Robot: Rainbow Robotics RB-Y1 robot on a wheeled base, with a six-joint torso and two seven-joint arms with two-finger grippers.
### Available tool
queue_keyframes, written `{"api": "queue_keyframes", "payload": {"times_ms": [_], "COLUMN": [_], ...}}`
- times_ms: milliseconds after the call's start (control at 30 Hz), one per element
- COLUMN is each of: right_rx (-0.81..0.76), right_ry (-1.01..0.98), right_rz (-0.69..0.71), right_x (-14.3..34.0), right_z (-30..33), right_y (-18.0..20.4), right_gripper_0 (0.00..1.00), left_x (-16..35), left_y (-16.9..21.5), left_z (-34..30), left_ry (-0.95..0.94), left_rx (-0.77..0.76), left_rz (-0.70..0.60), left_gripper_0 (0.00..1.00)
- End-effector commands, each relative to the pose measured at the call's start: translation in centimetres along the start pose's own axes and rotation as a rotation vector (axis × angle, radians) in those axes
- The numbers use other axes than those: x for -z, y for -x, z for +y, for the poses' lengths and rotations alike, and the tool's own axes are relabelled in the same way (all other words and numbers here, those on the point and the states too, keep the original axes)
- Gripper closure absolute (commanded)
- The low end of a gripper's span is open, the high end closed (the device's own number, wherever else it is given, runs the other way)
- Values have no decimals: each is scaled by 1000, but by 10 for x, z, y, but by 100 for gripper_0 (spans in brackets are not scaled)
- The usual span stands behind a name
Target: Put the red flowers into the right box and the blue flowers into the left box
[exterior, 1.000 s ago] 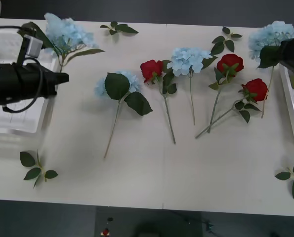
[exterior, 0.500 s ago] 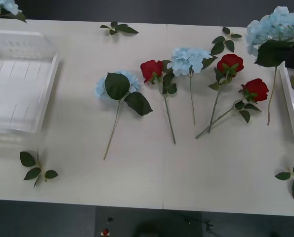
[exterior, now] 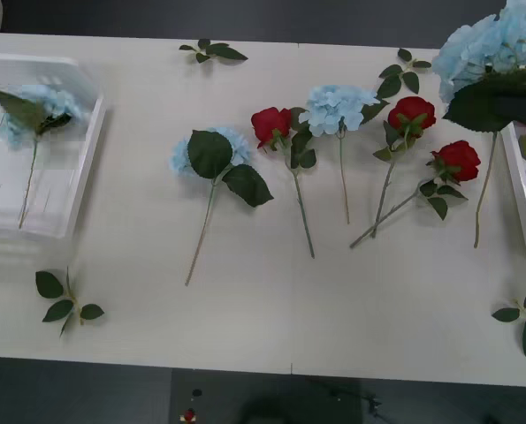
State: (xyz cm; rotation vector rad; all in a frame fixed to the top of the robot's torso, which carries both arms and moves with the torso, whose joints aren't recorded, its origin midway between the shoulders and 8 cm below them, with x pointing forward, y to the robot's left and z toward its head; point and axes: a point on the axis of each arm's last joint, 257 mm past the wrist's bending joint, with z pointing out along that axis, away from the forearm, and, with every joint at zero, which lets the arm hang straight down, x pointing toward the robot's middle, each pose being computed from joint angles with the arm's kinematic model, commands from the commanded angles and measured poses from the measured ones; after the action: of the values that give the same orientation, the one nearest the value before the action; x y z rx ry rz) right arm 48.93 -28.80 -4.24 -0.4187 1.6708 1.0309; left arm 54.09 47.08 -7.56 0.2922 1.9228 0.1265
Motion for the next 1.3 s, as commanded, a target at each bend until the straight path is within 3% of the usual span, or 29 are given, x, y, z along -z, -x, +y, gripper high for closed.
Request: {"api": "queue_keyframes", "payload": {"times_ms": [33,433,700,733,767,1000,1300], "right_rx": [150,245,201,194,188,157,146], "right_ry": [111,331,388,389,390,400,429], "right_rz": [0,-19,-16,-18,-20,-21,-15], "right_x": [-6,-56,-110,-117,-123,-164,-190], "right_z": [37,127,156,158,161,175,184], "right_y": [10,-13,-26,-27,-29,-37,-37], "right_gripper_0": [100,100,100,100,100,100,100], "left_x": [18,21,32,33,33,33,70], "left_y": [15,26,-13,-19,-23,-57,-63], "left_z": [-5,-177,-295,-307,-315,-361,-416], "left_ry": [-68,-548,-868,-904,-928,-1060,-1307], "left_rx": [-68,-188,-133,-121,-117,-115,226], "left_rz": [0,-18,16,9,0,-113,-133], "left_gripper_0": [11,10,10,9,1,0,0]}}
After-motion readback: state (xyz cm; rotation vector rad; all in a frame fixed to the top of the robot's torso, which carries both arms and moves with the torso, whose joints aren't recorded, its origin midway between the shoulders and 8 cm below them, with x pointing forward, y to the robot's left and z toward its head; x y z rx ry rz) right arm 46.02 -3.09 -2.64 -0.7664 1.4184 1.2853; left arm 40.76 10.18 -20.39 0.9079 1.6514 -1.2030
